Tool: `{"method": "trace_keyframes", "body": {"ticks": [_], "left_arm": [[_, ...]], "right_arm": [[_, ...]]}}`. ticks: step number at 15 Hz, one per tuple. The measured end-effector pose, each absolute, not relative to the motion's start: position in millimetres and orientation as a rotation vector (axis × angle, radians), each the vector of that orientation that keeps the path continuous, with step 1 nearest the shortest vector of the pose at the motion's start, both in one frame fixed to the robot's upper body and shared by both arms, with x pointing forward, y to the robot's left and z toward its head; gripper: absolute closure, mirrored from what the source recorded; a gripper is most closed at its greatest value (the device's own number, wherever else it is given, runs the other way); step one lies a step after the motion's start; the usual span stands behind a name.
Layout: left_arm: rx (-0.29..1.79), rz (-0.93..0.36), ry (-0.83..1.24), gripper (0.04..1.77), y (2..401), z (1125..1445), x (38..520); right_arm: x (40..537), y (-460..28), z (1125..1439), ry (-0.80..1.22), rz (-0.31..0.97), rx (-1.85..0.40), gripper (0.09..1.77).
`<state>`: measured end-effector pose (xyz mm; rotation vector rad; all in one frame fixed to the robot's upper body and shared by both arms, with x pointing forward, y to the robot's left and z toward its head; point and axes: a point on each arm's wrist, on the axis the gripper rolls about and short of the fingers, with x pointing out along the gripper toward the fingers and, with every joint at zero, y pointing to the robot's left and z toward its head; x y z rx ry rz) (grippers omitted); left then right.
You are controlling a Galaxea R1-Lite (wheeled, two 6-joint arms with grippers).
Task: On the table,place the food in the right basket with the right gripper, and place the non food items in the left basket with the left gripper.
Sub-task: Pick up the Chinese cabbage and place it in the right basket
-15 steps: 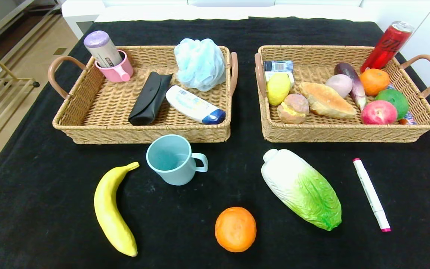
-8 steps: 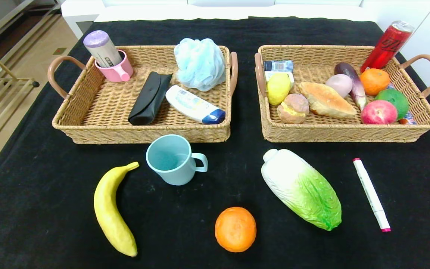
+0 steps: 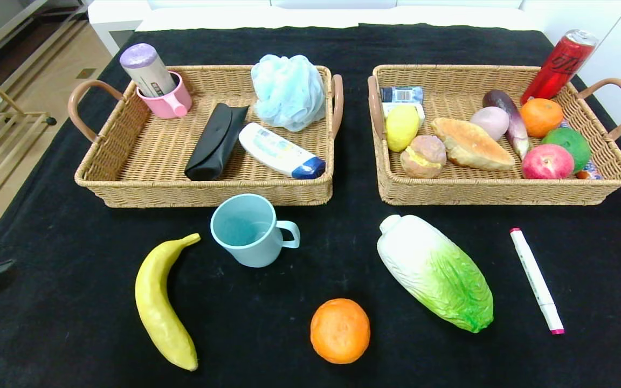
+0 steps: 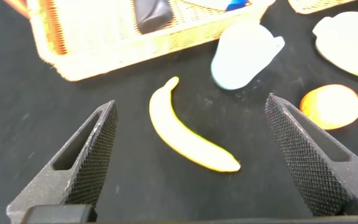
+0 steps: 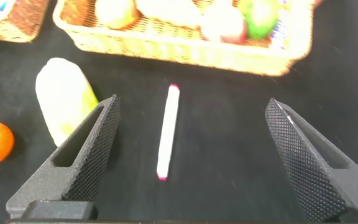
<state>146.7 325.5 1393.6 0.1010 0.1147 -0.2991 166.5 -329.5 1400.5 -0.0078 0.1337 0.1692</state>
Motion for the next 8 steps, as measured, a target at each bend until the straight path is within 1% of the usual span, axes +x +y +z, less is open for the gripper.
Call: {"method": "trace_keyframes", "body": {"ticks": [2,4,8], "left_arm": [[0.111,-0.334,0.154,0.09,323,1399,167],[0.122,-0.396,0.189,0.09,317,1404,184],[0.135,-0.519,0.229,0.09,300,1411,205]], "right_arm": [[190,-324,1408,0.178,0.211,-0.012,0.15],[210,-315,1412,0.231,0.264,-0.018,0.15],[243,-293,1413,0.300,0.362,-0.036,0.15]]}}
